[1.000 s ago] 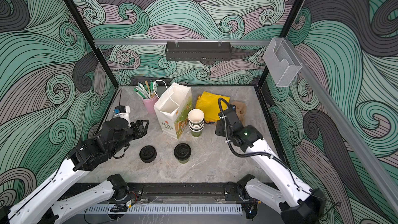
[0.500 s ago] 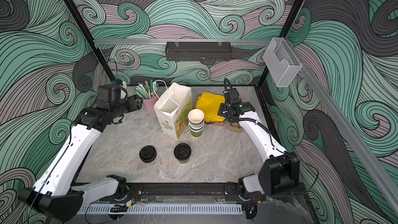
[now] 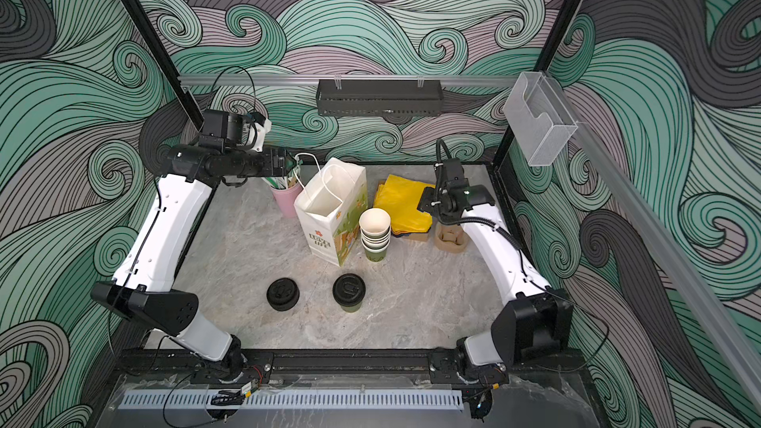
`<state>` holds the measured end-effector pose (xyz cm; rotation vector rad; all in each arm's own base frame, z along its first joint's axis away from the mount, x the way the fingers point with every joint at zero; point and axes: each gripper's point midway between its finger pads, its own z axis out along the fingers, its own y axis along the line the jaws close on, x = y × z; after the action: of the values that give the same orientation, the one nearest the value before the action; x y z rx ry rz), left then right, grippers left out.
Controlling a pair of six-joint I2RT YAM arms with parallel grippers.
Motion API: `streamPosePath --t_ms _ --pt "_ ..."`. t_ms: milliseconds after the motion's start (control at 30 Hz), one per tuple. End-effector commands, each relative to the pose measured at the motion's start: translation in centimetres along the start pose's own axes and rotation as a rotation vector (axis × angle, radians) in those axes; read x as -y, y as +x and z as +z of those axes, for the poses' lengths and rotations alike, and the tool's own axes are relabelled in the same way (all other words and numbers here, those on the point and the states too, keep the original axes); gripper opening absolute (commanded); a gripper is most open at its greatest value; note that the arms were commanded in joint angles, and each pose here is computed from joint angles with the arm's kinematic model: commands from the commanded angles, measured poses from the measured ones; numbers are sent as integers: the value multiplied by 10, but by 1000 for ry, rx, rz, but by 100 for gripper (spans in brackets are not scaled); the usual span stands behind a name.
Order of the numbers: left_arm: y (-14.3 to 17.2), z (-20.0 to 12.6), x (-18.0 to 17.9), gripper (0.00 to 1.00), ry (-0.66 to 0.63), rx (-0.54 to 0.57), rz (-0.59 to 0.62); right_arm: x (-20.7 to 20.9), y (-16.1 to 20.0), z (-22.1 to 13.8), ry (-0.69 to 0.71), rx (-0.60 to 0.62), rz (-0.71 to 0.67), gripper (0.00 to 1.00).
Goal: Pack a coffee takeout order
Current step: Press the takeout bag at the center of the table.
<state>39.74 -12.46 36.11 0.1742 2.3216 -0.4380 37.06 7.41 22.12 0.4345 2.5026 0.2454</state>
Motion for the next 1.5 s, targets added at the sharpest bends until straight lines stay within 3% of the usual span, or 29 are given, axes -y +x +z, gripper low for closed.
streamPosePath --t_ms 0,200,333,767,933,1100,1267,1467 --pt "17 9 8 88 75 -76 51 4 -12 -10 19 25 38 67" --pt "16 31 8 82 110 -81 81 -5 -26 -10 -2 53 69 67" --pt "8 47 0 67 75 -60 89 -20 -33 -9 -58 39 40 66" --pt "-3 63 22 8 223 -32 4 -107 -18 -38 -408 -98 -38 59" --pt "-3 59 20 0 222 18 -92 -189 15 -69 -643 -188 -223 59" --pt "-1 56 18 0 232 83 -244 -246 40 -90 -775 -244 -332 62" --pt "1 50 14 0 233 141 -353 -268 50 -78 -756 -235 -384 67" --pt "9 46 11 0 220 138 -395 -289 48 -61 -755 -233 -398 64"
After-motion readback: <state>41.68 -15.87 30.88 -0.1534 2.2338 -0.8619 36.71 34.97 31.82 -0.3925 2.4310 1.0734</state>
